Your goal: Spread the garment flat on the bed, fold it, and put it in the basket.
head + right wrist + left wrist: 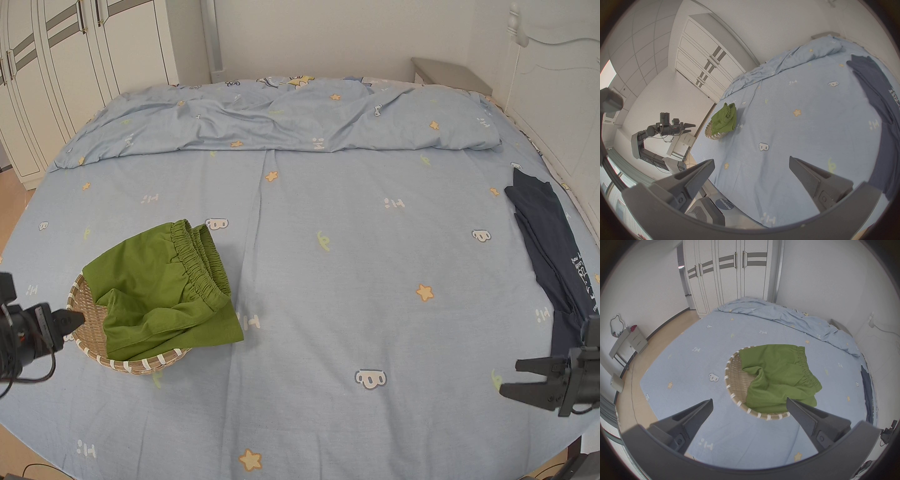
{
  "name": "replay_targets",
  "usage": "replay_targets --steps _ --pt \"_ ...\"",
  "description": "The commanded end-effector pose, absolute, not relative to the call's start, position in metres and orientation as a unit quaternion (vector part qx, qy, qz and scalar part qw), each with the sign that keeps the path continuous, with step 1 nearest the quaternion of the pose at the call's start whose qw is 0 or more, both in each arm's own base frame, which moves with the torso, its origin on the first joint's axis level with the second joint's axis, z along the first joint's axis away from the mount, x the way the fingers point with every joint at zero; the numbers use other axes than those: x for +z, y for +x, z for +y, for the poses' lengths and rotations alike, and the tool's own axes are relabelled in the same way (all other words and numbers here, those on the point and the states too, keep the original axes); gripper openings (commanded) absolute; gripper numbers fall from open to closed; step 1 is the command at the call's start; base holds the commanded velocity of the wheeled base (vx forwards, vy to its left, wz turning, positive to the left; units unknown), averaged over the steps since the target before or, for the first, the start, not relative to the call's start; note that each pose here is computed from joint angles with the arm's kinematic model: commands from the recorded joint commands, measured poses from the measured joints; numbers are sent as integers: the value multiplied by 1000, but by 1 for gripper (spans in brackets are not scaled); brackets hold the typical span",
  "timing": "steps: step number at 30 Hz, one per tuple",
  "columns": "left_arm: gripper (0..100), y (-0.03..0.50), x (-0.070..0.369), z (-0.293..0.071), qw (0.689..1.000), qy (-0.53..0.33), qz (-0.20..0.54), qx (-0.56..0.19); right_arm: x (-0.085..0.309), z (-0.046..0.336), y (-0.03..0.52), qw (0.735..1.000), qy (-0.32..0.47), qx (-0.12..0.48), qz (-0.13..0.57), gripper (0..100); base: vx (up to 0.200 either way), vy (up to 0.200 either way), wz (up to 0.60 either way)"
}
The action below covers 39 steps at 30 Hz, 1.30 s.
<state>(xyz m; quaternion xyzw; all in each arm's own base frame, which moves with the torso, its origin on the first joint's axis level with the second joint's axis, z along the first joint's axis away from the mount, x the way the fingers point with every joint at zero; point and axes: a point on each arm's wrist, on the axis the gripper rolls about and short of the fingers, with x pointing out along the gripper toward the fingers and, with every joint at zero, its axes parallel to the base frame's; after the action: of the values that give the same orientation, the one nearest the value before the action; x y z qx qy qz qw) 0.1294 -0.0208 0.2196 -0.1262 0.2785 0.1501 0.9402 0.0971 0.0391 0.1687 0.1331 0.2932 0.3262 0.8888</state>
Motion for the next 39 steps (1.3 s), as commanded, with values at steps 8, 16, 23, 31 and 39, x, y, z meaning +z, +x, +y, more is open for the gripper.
replay_targets --steps 8,16,23,31,39 --pt "100 -10 142 10 951 -199 96 217 124 11 2 927 135 306 169 100 0 0 0" --pt "100 -29 92 7 946 -229 18 228 109 5 -22 932 132 306 144 100 0 0 0" --pt "100 -25 81 4 988 -134 -18 76 104 2 -31 945 124 285 99 100 0 0 0" --pt "100 -24 80 -1 999 -38 -13 -21 95 -2 -23 985 24 165 51 100 0 0 0" --pt "100 -24 81 -2 999 -2 -14 -50 123 2 -20 994 9 96 60 100 0 0 0"
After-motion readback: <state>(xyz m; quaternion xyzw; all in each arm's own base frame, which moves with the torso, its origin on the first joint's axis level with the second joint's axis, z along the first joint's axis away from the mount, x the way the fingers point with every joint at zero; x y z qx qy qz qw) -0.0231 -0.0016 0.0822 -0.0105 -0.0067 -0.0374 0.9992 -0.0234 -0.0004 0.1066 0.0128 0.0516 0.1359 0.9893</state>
